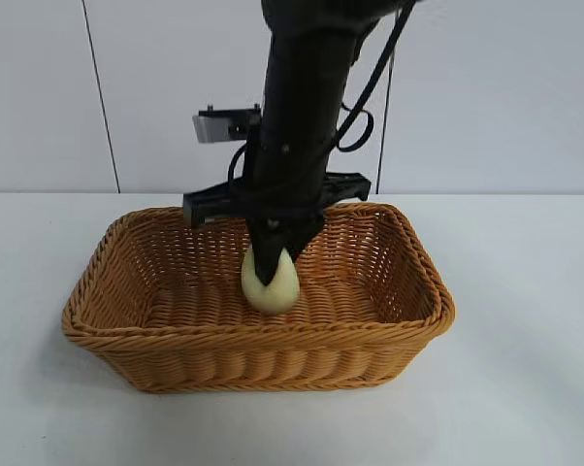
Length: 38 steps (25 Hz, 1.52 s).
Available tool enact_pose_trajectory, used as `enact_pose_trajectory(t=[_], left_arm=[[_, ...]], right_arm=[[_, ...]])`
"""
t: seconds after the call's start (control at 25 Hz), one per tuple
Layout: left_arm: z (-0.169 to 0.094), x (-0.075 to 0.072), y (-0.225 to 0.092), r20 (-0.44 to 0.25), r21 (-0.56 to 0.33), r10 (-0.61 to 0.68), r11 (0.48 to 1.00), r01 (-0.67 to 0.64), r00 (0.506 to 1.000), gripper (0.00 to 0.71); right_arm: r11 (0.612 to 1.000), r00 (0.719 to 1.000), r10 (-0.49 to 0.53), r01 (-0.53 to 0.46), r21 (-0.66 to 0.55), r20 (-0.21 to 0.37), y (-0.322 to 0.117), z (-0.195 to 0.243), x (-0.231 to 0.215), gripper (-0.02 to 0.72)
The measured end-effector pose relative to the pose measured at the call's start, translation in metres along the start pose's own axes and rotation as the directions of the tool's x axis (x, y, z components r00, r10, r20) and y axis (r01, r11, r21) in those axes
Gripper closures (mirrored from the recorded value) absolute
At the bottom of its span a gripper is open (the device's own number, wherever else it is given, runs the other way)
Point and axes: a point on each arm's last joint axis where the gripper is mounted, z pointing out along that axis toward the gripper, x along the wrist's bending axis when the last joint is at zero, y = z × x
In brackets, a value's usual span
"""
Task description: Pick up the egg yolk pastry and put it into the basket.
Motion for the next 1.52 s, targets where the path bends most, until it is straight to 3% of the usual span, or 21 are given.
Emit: enact_pose_trajectory(t=[0.12, 0.2, 0.32, 0.44, 0.52, 0.68, 0.84, 1.0, 1.28, 1.52], left_arm=[[0.000, 0.000, 0.000, 0.000, 0.000, 0.000, 1.000, 0.000, 1.000, 0.018], [0.000, 0.000, 0.000, 0.000, 0.000, 0.000, 1.000, 0.000, 1.000, 0.018], [0.000, 0.000, 0.000, 0.000, 0.000, 0.000, 1.000, 0.000, 1.000, 0.018], [0.000, 0.000, 0.000, 0.000, 0.000, 0.000, 1.000, 0.000, 1.000, 0.018], [0.000, 0.000, 0.000, 0.000, 0.000, 0.000, 1.000, 0.000, 1.000, 0.018], [0.000, 0.000, 0.000, 0.000, 0.000, 0.000, 1.000, 0.000, 1.000, 0.018], [0.000, 0.000, 0.000, 0.000, 0.000, 0.000, 1.000, 0.000, 1.000, 0.018], [0.000, 0.000, 0.000, 0.000, 0.000, 0.000, 1.000, 0.000, 1.000, 0.018], [0.000, 0.000, 0.000, 0.000, -0.001, 0.000, 1.000, 0.000, 1.000, 0.018], [0.000, 0.000, 0.000, 0.000, -0.001, 0.000, 1.000, 0.000, 1.000, 0.018]], right_arm=[[1.000, 1.000, 0.001, -0.001, 0.013, 0.003, 0.000, 0.009, -0.001, 0.622], [1.000, 1.000, 0.004, -0.004, 0.010, -0.001, 0.000, 0.010, 0.000, 0.578], [1.000, 1.000, 0.004, -0.004, 0.014, 0.000, 0.000, 0.010, 0.000, 0.391], [1.000, 1.000, 0.002, -0.002, 0.030, 0.002, 0.000, 0.006, 0.000, 0.146], [0.999, 1.000, -0.003, 0.003, 0.040, 0.006, 0.003, -0.002, 0.001, 0.092], [0.999, 0.999, -0.032, 0.031, 0.022, 0.043, 0.016, -0.032, 0.002, 0.066], [0.993, 0.995, -0.052, 0.061, -0.098, 0.084, 0.034, -0.070, 0.002, 0.059], [0.979, 0.996, -0.026, 0.043, -0.197, 0.088, 0.041, -0.106, -0.007, 0.059], [0.966, 0.982, 0.143, -0.110, -0.232, 0.127, 0.044, -0.124, -0.088, 0.059], [0.930, 0.940, 0.309, -0.267, -0.252, 0.146, 0.036, -0.133, -0.167, 0.059]])
